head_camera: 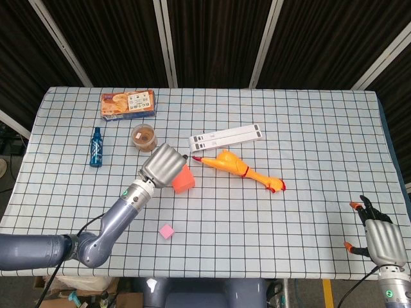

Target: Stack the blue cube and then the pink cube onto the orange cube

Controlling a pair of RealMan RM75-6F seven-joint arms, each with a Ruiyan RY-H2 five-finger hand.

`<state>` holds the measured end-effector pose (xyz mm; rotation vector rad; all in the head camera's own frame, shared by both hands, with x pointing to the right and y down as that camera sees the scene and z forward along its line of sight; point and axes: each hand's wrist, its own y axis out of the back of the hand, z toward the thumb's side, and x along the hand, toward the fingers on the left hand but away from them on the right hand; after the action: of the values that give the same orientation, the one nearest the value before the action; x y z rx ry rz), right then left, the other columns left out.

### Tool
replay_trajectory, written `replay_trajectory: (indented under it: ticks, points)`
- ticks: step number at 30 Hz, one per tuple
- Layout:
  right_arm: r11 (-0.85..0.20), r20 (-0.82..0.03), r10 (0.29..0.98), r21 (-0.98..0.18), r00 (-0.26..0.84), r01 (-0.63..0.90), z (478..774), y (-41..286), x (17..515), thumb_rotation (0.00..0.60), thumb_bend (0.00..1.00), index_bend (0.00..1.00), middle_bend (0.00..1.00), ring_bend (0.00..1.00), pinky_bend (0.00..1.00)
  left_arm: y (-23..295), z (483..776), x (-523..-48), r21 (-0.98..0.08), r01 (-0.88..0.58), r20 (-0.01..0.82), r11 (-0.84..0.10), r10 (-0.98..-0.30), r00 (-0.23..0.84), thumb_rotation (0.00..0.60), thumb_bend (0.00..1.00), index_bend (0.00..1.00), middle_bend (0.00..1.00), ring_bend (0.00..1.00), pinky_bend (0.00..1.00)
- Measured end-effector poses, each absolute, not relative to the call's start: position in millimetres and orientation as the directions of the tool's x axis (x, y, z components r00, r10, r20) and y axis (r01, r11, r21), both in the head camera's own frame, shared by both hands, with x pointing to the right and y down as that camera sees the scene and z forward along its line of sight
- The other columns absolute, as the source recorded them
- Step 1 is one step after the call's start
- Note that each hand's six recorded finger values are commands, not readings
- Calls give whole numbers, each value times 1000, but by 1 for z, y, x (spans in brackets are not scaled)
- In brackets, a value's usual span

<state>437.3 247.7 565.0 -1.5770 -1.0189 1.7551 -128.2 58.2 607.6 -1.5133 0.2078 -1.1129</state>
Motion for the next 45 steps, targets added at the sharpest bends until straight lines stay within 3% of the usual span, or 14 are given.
replay_trajectory:
  ticks: [10,19,29,37,41,45]
  points:
    - [-543,-546,819,-837,-174,67,565,248,441,600,122,210,70,221,264,57,622,-115,-823,314,564,-472,-619,547,600,262,627,885,889,1000]
    - [-549,-551,813,-833,-186,66,566,249,444,600,122,210,70,221,264,52,630,-120,-787,329,614,-523,-601,512,600,360,737,871,889,1000]
    - [-557,-559,810,-828,-178,62,568,250,443,600,123,210,70,221,263,50,611,-139,-808,245,588,-536,-705,396,600,456,775,922,953,1000]
    - [-559,-562,811,-827,-162,68,569,250,438,600,123,210,70,221,264,46,595,-170,-848,161,528,-505,-830,177,600,466,793,934,969,1000]
    - [-568,-571,807,-820,-152,68,571,251,436,600,122,210,70,221,264,57,601,-176,-839,140,539,-526,-840,71,600,465,795,934,972,1000]
    - [-573,-576,804,-817,-151,64,573,251,435,600,122,210,70,221,264,70,616,-165,-817,88,575,-570,-817,46,600,465,796,934,976,1000]
